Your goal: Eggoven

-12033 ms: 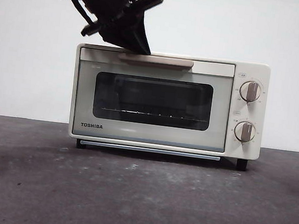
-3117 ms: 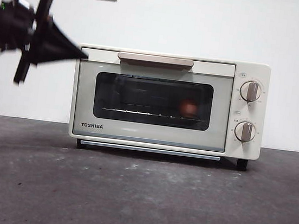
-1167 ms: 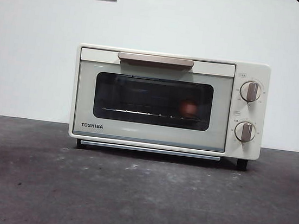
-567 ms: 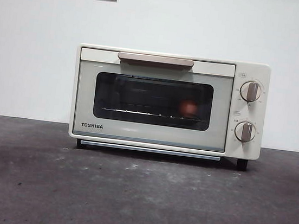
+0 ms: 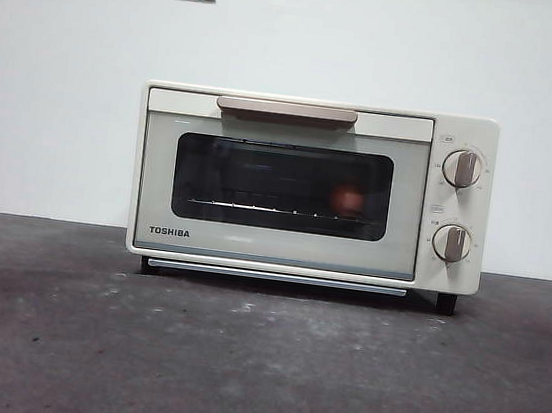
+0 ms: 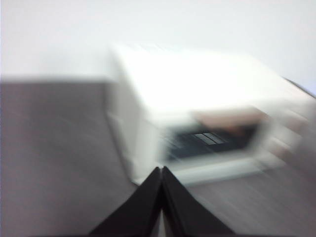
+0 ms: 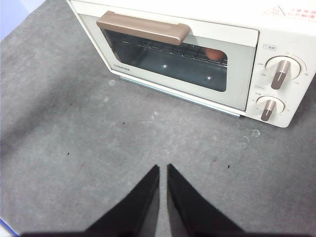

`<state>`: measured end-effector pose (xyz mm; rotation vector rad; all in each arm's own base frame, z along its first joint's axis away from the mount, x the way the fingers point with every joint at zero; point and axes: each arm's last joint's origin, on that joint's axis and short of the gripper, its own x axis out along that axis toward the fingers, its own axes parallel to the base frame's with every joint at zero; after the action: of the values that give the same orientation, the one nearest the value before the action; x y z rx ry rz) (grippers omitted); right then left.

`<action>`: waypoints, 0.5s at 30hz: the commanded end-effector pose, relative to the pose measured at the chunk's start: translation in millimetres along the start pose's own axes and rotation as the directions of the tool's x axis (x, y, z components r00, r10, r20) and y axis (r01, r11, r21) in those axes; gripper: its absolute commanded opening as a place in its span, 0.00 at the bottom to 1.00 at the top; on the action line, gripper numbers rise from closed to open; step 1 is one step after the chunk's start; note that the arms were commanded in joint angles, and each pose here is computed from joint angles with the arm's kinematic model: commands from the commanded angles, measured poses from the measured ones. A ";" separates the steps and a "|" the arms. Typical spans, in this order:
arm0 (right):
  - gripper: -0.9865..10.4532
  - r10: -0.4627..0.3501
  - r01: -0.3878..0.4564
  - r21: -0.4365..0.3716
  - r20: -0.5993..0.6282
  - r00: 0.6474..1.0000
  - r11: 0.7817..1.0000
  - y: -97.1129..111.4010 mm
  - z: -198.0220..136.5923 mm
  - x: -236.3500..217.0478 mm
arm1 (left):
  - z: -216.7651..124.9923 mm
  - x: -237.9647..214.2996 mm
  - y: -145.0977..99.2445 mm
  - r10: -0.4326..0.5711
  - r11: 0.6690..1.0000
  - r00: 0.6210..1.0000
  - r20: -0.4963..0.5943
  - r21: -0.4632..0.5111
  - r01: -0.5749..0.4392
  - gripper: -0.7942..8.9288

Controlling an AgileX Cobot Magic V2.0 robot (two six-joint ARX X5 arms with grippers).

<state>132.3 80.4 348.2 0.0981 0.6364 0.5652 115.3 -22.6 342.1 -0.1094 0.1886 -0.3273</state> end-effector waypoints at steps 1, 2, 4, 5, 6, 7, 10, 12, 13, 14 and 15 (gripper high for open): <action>0.09 0.004 -0.004 0.006 0.006 1.000 1.000 0.9 1.6 1.0 | 4.0 -8.4 4.8 0.123 0.988 0.983 0.135 0.079 -0.135 0.09; 0.09 0.004 -0.004 0.006 0.006 1.000 1.000 0.9 1.6 1.0 | 1.8 -11.5 6.4 0.140 0.984 0.972 0.187 0.082 -0.158 0.09; 0.09 0.004 -0.004 0.006 0.006 1.000 1.000 0.9 1.6 1.0 | -6.7 -16.9 9.2 0.159 0.978 0.948 0.276 0.087 -0.190 0.09; 0.09 0.004 -0.004 0.006 0.006 1.000 1.000 0.9 1.6 1.0 | -14.0 -19.2 11.0 0.171 0.972 0.933 0.317 0.098 -0.212 0.09; 0.09 0.004 -0.004 0.006 0.006 1.000 1.000 0.9 1.6 1.0 | -21.3 -20.8 12.7 0.183 0.967 0.919 0.350 0.105 -0.233 0.09; 0.09 0.003 -0.003 0.006 0.006 1.000 1.000 0.9 1.6 1.0 | -28.5 -21.6 14.3 0.192 0.962 0.907 0.375 0.110 -0.249 0.09; 0.09 0.003 -0.003 0.006 0.006 1.000 1.000 0.9 1.6 1.0 | -53.5 -22.0 19.4 0.214 0.953 0.882 0.419 0.111 -0.284 0.09; 0.09 0.003 -0.003 0.006 0.006 1.000 1.000 0.9 1.6 1.0 | -72.0 -20.4 23.0 0.231 0.949 0.882 0.412 0.104 -0.297 0.09; 0.09 0.003 -0.003 0.006 0.006 1.000 1.000 0.9 1.6 1.0 | -79.9 -19.2 24.5 0.238 0.948 0.885 0.401 0.103 -0.301 0.09; 0.09 0.003 -0.003 0.006 0.006 1.000 1.000 0.9 1.6 1.0 | -88.5 -17.4 26.3 0.245 0.947 0.888 0.389 0.101 -0.305 0.09; 0.09 0.003 -0.003 0.006 0.006 1.000 1.000 0.9 1.6 1.0 | -96.7 -15.7 27.8 0.250 0.947 0.892 0.377 0.099 -0.307 0.09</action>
<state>132.3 80.4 348.2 0.0980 0.6363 0.5648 89.9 1.0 248.8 0.0000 -0.1791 -0.0354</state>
